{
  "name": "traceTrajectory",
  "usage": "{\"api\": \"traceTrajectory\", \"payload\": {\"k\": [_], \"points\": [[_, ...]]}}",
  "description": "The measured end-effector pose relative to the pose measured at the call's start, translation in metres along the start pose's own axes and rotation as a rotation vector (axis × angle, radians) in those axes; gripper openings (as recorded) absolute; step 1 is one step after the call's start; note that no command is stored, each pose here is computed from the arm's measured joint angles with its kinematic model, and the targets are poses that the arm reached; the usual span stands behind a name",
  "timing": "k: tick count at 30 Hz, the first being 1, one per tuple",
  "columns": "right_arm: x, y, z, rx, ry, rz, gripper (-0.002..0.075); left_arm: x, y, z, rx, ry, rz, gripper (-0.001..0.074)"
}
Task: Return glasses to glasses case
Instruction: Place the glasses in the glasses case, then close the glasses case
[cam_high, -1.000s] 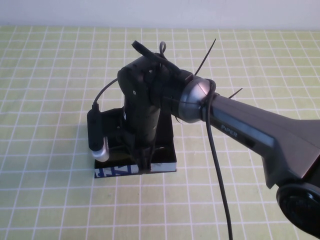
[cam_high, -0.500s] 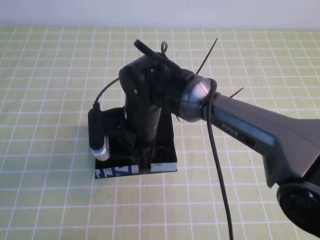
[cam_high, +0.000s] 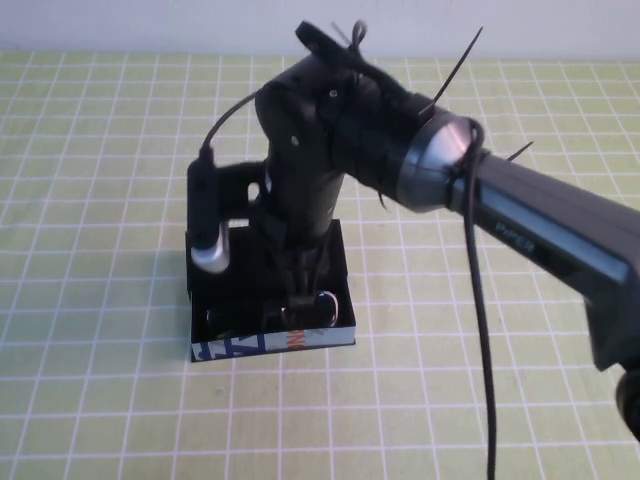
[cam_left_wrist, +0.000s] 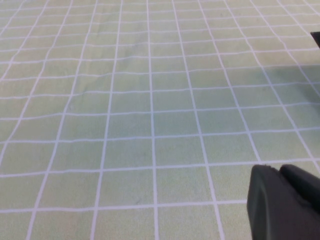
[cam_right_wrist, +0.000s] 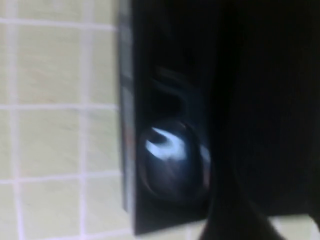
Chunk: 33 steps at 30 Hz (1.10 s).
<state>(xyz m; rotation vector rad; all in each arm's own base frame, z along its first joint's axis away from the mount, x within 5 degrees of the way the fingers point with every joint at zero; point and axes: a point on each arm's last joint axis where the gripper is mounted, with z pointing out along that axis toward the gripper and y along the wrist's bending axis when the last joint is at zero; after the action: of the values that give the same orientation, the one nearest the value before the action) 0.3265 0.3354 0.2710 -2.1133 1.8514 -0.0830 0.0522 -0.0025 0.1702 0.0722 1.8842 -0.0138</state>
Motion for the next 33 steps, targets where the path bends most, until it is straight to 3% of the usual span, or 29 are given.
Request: {"api": "traceTrajectory", "payload": {"k": [3,7,10,20,27,30,33], "points": [[0.009,-0.007,-0.011,0.072,0.05,0.1,0.0234,0.0,0.0,0.0,0.0,0.0,0.0,-0.0002],[0.027,-0.02,-0.015,0.103,0.069,0.234,0.0064,0.0,0.0,0.0,0.0,0.0,0.0,-0.0002],[0.045,-0.032,-0.016,0.098,0.064,0.322,0.001,0.0,0.0,0.0,0.0,0.0,0.0,-0.0002],[0.096,-0.06,-0.02,-0.095,-0.171,0.667,-0.0011,0.0,0.0,0.0,0.0,0.0,0.0,-0.0002],[0.104,-0.064,-0.021,-0.123,-0.215,0.72,-0.0011,-0.009,0.002,0.0,-0.024,-0.098,0.125,-0.0002],[0.101,-0.063,-0.022,-0.141,-0.237,0.728,-0.0011,-0.02,0.001,-0.002,-0.008,-0.217,0.007,-0.0002],[0.099,-0.063,-0.023,-0.153,-0.254,0.734,-0.0011,-0.027,0.0,-0.004,0.033,-0.304,-0.238,-0.0002]]}}
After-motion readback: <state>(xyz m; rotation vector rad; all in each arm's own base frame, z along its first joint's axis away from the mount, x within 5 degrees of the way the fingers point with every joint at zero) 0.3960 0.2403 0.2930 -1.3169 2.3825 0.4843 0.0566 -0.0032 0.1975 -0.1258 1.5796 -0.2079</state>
